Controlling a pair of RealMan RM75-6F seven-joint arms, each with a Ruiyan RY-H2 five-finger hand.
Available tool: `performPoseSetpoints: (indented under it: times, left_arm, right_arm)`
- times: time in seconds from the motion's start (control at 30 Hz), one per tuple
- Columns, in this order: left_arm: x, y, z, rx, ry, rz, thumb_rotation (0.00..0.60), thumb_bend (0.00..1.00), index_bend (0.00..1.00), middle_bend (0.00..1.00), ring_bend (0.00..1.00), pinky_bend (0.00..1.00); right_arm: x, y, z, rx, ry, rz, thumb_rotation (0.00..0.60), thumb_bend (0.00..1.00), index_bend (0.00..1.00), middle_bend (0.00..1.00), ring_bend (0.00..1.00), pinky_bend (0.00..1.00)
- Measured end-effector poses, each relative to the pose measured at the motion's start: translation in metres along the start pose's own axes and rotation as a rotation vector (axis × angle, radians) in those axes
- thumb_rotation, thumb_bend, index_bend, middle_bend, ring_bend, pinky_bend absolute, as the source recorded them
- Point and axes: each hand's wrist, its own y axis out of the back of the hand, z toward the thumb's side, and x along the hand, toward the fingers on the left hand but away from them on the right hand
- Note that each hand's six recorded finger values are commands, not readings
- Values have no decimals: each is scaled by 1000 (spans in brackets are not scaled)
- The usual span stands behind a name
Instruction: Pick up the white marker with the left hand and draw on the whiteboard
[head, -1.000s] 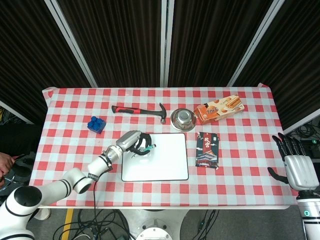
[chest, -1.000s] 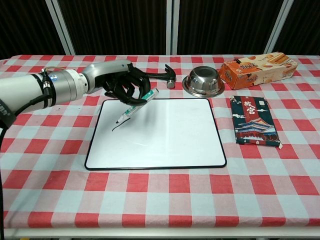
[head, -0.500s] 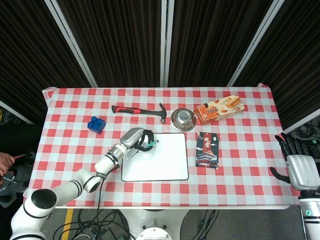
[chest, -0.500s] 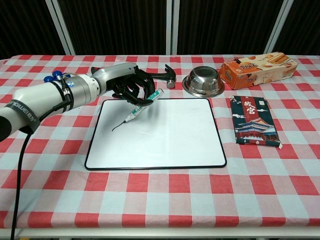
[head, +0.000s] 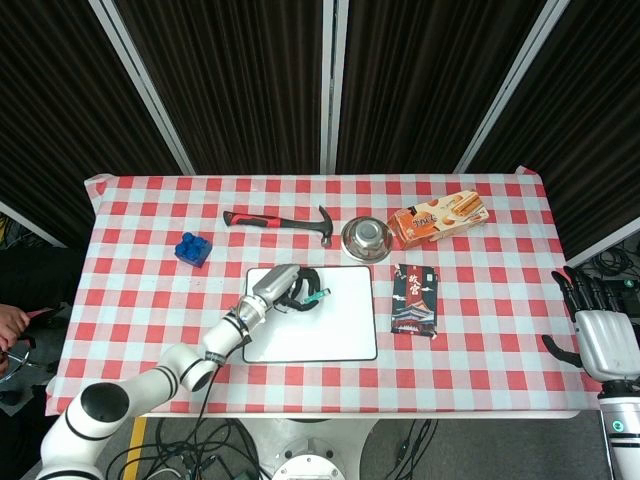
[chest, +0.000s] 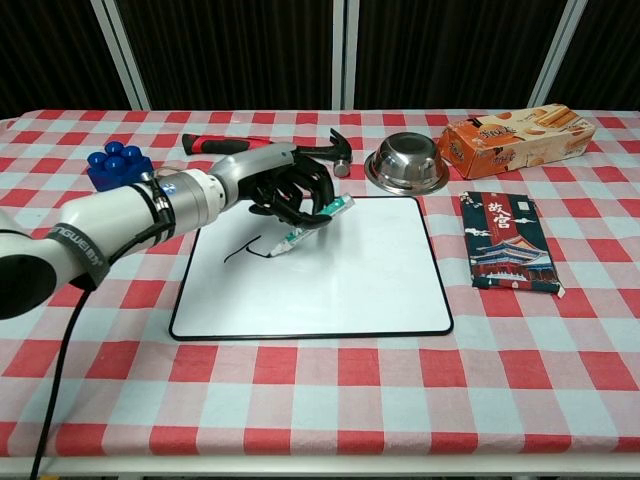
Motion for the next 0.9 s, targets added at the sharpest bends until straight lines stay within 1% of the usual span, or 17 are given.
performPoseSetpoints:
  times: [0.07, 0.2, 0.33, 0.4, 0.53, 0.6, 0.67, 0.8, 0.9]
  left_arm:
    - [4, -5, 9, 1, -22, -4, 600, 465, 545, 575, 718, 952]
    - [6, -3, 24, 2, -64, 7, 600, 465, 545, 575, 718, 952]
    - [2, 13, 33, 20, -102, 27, 600, 465, 545, 574, 718, 952]
    - [-2, 22, 32, 30, -102, 41, 600, 465, 545, 574, 718, 952]
    - [-15, 44, 12, 45, -43, 77, 600, 465, 545, 574, 718, 952]
    - [-22, 51, -1, 55, -7, 84, 600, 465, 545, 574, 718, 952]
    - [-29, 60, -12, 89, 27, 86, 600, 465, 545, 574, 714, 952]
    - [-45, 76, -31, 218, 88, 81, 600, 464, 545, 572, 705, 939]
    - [-60, 90, -44, 346, 140, 80, 600, 464, 545, 568, 704, 934]
  right_arm:
    - [0, 1, -1, -2, -2, -3, 600, 151, 0, 14, 0, 0]
    - [1, 3, -1, -3, 1, -12, 600, 150, 0, 14, 0, 0]
    - [0, 2, 1, -7, 11, -11, 600, 150, 0, 13, 0, 0]
    - [0, 1, 2, -10, 19, -9, 600, 151, 0, 13, 0, 0]
    - [0, 1, 2, -15, 25, -11, 600, 150, 0, 14, 0, 0]
    - [1, 2, 2, -16, 28, -15, 600, 150, 0, 14, 0, 0]
    - [1, 2, 2, -16, 31, -17, 600, 150, 0, 14, 0, 0]
    - [0, 1, 3, -15, 36, -10, 600, 150, 0, 13, 0, 0]
    - [-2, 0, 6, -17, 47, -7, 600, 150, 0, 14, 0, 0]
